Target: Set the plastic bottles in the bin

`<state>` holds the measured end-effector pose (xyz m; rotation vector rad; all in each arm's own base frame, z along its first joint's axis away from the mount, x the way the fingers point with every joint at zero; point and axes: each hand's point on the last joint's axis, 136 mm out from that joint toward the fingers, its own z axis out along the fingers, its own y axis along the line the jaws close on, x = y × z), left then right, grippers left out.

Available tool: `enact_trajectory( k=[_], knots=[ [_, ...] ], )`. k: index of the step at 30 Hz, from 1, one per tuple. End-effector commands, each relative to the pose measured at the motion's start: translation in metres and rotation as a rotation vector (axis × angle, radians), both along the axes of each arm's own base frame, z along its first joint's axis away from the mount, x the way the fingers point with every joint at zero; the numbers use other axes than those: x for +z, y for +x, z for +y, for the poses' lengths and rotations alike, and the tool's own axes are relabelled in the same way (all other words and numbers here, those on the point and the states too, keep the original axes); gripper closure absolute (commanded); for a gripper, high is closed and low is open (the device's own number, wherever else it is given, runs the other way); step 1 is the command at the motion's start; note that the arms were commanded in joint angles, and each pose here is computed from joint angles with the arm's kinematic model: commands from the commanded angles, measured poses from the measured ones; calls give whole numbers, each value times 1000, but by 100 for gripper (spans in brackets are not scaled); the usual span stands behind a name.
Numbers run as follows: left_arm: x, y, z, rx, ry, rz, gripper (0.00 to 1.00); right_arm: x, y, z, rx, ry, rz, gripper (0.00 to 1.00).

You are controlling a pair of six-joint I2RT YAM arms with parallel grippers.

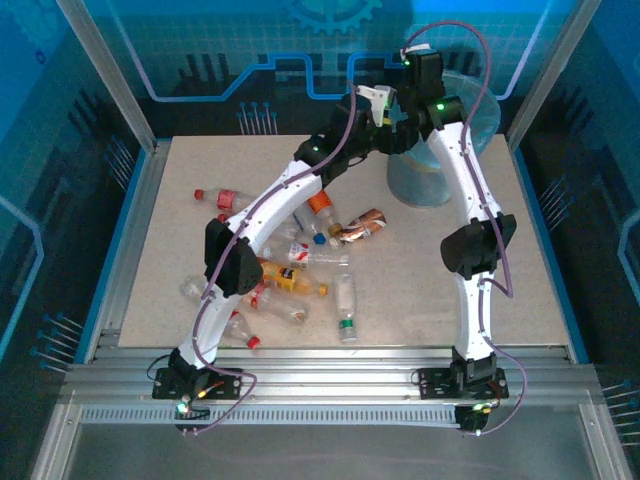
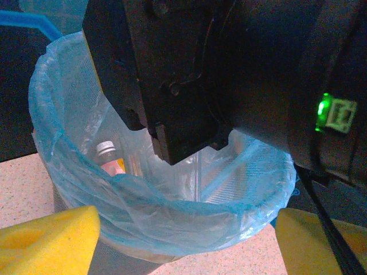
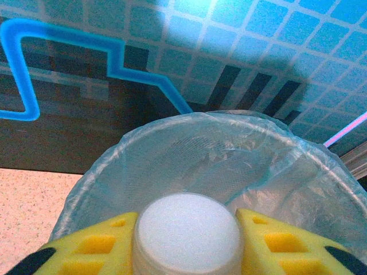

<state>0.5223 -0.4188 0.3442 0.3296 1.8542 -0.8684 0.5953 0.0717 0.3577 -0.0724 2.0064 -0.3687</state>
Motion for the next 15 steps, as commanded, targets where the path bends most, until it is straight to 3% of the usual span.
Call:
enact_trajectory(
  k=[1,15],
  knots=[
    [15,9,19,22,-33,-9,19,7,-3,-37,-78,17,-11,54],
    [55,-8,39,36,-63,-68,18,55,-31,-29,-49,103,-89,44]
  ],
)
